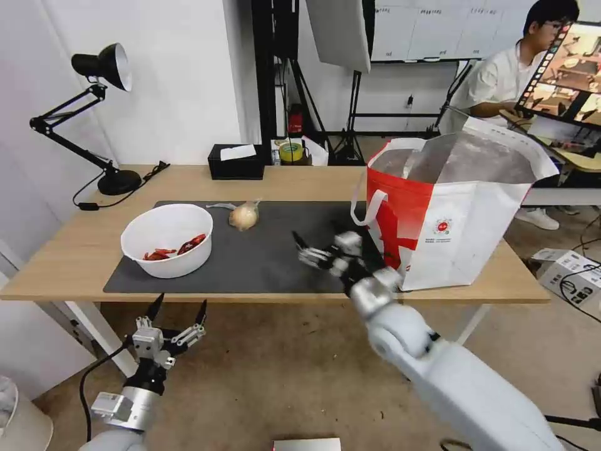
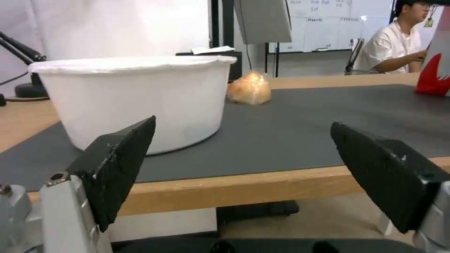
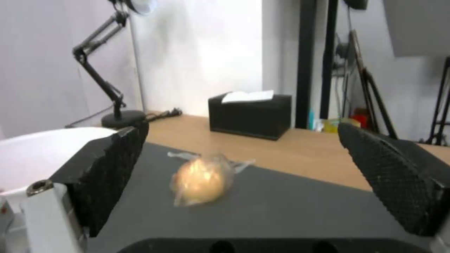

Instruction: Pick up the trash from the table and place it into the takeout bag.

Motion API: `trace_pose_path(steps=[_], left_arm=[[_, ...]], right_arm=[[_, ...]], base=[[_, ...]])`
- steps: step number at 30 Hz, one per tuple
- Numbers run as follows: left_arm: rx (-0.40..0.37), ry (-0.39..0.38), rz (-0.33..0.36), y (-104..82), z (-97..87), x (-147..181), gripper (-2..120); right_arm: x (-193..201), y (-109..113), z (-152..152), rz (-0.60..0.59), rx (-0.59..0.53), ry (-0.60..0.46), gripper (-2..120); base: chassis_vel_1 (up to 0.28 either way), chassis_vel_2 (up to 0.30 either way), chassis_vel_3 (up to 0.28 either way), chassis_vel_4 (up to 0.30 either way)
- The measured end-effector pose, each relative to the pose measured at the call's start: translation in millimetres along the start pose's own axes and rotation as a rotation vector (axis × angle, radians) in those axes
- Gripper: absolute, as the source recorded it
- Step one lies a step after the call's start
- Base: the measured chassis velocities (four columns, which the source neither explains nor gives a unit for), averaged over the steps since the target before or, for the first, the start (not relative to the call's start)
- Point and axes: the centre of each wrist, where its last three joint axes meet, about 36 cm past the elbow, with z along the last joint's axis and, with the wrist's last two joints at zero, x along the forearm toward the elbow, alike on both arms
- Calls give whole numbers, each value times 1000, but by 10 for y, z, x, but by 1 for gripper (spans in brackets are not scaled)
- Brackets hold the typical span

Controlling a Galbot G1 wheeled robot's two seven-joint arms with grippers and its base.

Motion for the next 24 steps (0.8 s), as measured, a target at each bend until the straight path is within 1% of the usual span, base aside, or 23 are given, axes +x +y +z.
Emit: trace_pose_path(steps=[3, 4, 6, 7, 9, 10, 12, 14, 15, 18, 19, 23, 24], left_arm=[[2, -5, -5, 7, 18, -35, 100], [2, -5, -5, 7, 18, -35, 100], [7, -3, -4, -6, 34, -35, 100], [7, -3, -4, -6, 34, -35, 100], [8, 0, -5, -8, 54, -29, 100], [8, 0, -5, -8, 54, -29, 100], [7, 1, -6, -2, 68, -23, 100], [7, 1, -8, 2, 78, -17, 100], [7, 1, -8, 2, 78, -17, 100], [9, -2, -5, -7, 81, -22, 100], [9, -2, -5, -7, 81, -22, 100], [11, -6, -3, -13, 78, -36, 100], [11, -6, -3, -13, 78, -36, 100]], right_arm=[[-516, 56, 10, 11, -8, 52, 100], [-516, 56, 10, 11, -8, 52, 100], [-823, 107, 39, 18, -5, 88, 100], [-823, 107, 39, 18, -5, 88, 100], [-1140, 168, 56, 22, 2, 132, 100], [-1140, 168, 56, 22, 2, 132, 100], [-1432, 246, 18, 15, 15, 168, 100], [-1721, 326, 1, 10, 28, 231, 100], [-1721, 326, 1, 10, 28, 231, 100], [-1958, 299, 26, -2, 33, 287, 100], [-1958, 299, 26, -2, 33, 287, 100], [-2003, 209, 78, -36, 52, 363, 100], [-2003, 209, 78, -36, 52, 363, 100]], base=[[0, 0, 0, 0], [0, 0, 0, 0], [0, 0, 0, 0], [0, 0, 0, 0], [0, 0, 0, 0], [0, 0, 0, 0], [0, 0, 0, 0], [0, 0, 0, 0], [0, 0, 0, 0], [0, 0, 0, 0], [0, 0, 0, 0], [0, 0, 0, 0], [0, 0, 0, 0]])
